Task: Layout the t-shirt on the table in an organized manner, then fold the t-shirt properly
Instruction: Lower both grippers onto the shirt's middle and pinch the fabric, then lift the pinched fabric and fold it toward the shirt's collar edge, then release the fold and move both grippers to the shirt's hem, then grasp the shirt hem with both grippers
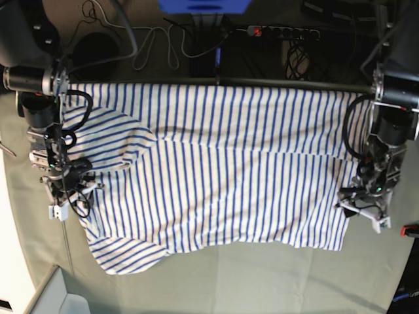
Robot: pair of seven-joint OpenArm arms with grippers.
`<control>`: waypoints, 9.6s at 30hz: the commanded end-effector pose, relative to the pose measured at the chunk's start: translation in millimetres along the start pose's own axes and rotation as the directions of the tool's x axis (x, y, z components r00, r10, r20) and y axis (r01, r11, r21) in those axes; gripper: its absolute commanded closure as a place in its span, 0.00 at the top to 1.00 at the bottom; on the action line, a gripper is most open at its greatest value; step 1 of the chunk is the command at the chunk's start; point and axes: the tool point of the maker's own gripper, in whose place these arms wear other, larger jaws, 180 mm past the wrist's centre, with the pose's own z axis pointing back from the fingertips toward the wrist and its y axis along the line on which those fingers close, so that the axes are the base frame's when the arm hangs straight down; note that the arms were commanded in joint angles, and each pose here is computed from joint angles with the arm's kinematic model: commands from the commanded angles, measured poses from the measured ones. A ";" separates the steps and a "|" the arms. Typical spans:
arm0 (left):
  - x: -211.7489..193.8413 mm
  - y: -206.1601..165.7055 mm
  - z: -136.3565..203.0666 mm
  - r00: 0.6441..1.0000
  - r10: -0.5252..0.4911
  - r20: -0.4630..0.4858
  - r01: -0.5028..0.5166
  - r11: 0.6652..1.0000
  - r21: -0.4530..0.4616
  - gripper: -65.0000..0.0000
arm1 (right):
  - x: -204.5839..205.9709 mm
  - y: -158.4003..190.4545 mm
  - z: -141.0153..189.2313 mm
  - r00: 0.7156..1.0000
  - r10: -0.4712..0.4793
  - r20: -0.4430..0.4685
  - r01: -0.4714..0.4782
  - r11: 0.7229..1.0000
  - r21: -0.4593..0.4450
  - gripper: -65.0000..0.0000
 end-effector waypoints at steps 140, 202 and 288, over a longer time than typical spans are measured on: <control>5.9 32.4 139.8 0.978 0.132 0.161 -0.108 0.983 -0.147 0.72 | 28.5 -45.7 164.0 0.917 0.095 0.387 -0.039 0.988 -0.151 0.45; 5.4 -18.1 15.6 0.991 0.032 0.130 -0.022 0.997 -0.078 0.72 | 62.6 -29.4 74.7 0.952 0.168 0.255 -0.133 0.980 -0.149 0.45; -10.5 6.7 11.5 0.997 0.029 0.072 -0.026 0.999 -0.032 0.00 | 22.0 -14.8 4.9 0.991 0.122 -0.047 -0.122 0.992 0.013 0.00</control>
